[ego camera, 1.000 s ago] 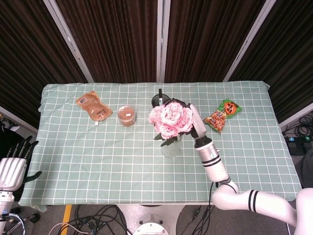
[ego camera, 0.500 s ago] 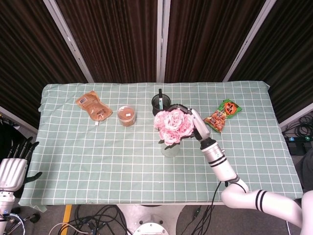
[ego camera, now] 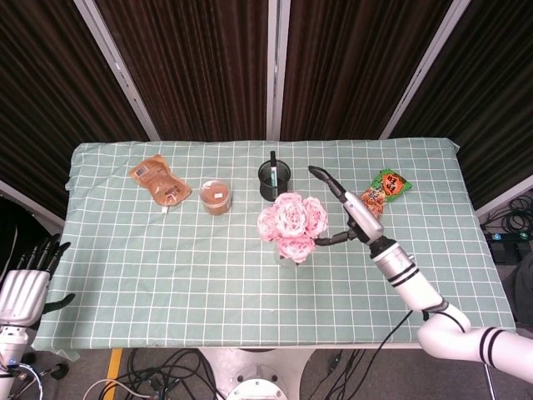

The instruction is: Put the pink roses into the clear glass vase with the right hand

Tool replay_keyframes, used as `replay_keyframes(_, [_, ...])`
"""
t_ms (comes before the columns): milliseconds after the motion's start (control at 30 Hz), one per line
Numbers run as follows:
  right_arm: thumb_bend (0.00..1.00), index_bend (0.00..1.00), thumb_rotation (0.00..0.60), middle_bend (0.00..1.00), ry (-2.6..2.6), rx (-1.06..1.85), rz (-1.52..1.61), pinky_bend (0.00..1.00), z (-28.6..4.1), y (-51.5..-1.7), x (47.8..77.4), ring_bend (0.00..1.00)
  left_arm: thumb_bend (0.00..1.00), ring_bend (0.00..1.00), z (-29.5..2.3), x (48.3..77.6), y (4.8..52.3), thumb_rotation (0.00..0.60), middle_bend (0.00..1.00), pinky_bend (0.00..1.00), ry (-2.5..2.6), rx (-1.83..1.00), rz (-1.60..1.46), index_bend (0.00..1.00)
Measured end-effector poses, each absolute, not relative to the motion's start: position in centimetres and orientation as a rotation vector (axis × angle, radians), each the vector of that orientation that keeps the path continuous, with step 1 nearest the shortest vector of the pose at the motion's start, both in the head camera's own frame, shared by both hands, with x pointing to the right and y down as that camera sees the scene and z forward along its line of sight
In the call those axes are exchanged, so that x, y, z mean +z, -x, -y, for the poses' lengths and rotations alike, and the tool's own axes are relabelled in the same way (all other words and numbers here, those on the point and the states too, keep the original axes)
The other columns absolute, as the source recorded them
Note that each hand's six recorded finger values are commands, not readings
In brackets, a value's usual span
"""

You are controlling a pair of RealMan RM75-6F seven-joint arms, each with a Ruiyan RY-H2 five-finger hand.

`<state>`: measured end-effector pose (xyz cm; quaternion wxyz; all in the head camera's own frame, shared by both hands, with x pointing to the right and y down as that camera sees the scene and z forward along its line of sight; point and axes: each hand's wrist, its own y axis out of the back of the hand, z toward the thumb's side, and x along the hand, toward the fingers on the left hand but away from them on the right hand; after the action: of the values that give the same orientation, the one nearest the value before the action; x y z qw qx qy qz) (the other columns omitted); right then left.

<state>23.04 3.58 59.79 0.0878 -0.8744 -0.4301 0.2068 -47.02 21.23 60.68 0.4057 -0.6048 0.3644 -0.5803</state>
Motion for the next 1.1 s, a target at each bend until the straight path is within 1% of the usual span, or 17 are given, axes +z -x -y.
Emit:
replay_keyframes(133, [0.0, 0.0, 0.6, 0.0, 2.502, 0.755, 1.218, 0.0, -3.8, -26.2, 59.2, 0.0, 0.0, 0.0, -21.2, 60.7, 46.8, 0.6, 0.0, 0.12, 1.526, -1.458, -0.912, 0.11])
replay_keyframes(267, [0.0, 0.0, 0.6, 0.0, 2.366, 0.892, 1.122, 0.0, -4.7, -28.9, 59.2, 0.0, 0.0, 0.0, -21.0, 60.6, 46.3, 0.6, 0.0, 0.12, 1.526, -1.449, -0.907, 0.11])
replay_keyframes(467, [0.0, 0.0, 0.6, 0.0, 2.056, 1.082, 0.998, 0.0, -7.3, -34.1, 59.5, 0.0, 0.0, 0.0, -20.8, 60.7, 45.6, 0.6, 0.0, 0.12, 1.528, -1.441, -0.886, 0.11])
replay_keyframes(667, [0.0, 0.0, 0.6, 0.0, 1.712, 1.238, 0.971, 0.0, -10.7, -40.3, 58.7, 0.0, 0.0, 0.0, -20.6, 60.5, 44.8, 0.6, 0.0, 0.12, 1.533, -1.426, -0.88, 0.11])
replay_keyframes(800, [0.0, 0.0, 0.6, 0.0, 1.531, 1.366, 0.929, 0.0, -13.8, -43.8, 58.7, 0.0, 0.0, 0.0, -20.5, 60.4, 44.4, 0.6, 0.0, 0.12, 1.55, -1.409, -0.89, 0.11])
replay_keyframes(1000, [0.0, 0.0, 0.6, 0.0, 1.423, 1.467, 0.934, 0.0, -18.7, -47.1, 58.6, 0.0, 0.0, 0.0, -20.0, 59.7, 44.0, 0.6, 0.0, 0.12, 1.55, -1.374, -0.909, 0.11])
replay_keyframes(1100, [0.0, 0.0, 0.6, 0.0, 1.457, 1.495, 0.948, 0.0, -20.4, -47.6, 58.8, 0.0, 0.0, 0.0, -19.9, 59.6, 44.0, 0.6, 0.0, 0.12, 1.545, -1.365, -0.917, 0.11])
